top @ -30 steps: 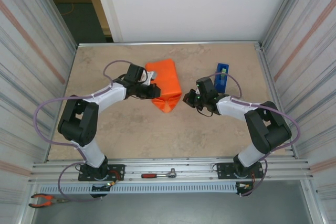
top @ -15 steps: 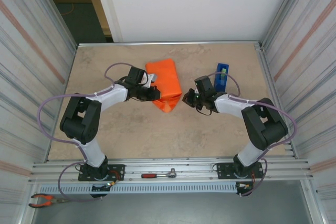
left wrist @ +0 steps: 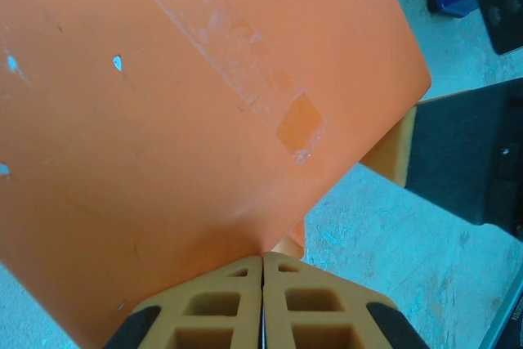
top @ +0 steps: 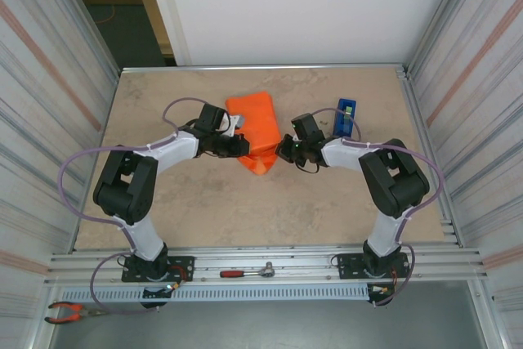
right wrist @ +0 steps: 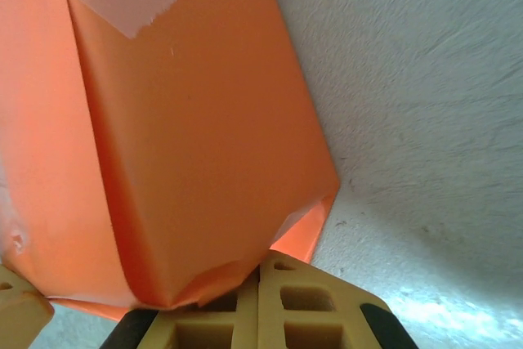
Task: Wrap the gift box in paper
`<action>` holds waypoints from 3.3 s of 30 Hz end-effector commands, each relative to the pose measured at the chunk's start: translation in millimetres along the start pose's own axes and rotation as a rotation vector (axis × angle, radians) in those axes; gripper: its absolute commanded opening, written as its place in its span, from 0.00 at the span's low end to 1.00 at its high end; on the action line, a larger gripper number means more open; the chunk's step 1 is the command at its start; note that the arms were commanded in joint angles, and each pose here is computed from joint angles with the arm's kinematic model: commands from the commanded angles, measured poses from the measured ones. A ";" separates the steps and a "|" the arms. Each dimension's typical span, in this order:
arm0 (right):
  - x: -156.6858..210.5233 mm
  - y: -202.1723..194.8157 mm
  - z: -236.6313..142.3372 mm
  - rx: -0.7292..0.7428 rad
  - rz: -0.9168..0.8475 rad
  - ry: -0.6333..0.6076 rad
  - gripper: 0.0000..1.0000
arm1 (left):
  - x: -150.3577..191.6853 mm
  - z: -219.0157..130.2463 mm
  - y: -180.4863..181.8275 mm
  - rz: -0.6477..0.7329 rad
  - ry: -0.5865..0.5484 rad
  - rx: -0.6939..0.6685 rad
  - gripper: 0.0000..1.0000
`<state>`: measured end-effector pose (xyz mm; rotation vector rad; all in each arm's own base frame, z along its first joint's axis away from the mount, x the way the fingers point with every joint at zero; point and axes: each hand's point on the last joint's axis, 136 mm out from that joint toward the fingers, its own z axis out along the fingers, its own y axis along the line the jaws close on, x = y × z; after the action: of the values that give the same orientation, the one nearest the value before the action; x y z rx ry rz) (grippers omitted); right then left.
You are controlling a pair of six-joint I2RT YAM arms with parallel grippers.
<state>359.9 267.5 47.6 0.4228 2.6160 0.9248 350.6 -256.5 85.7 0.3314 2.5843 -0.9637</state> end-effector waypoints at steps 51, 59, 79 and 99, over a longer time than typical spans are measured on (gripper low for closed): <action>73.0 5.1 24.5 -0.014 -0.175 0.212 0.00 | 57.1 37.0 1.6 -0.098 -0.075 -0.012 0.00; 80.6 -0.8 15.4 -0.019 -0.151 0.224 0.00 | 76.7 45.9 16.3 -0.105 -0.045 -0.052 0.00; 52.6 40.0 23.3 -0.094 -0.170 0.167 0.00 | 40.8 10.5 0.8 -0.068 -0.132 -0.039 0.00; 62.4 28.6 19.4 -0.061 -0.168 0.183 0.00 | 74.9 41.6 29.8 -0.091 -0.063 -0.070 0.00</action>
<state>322.4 323.3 24.6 0.1071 2.7350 1.0136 315.2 -259.5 21.7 0.1391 2.5487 -0.9195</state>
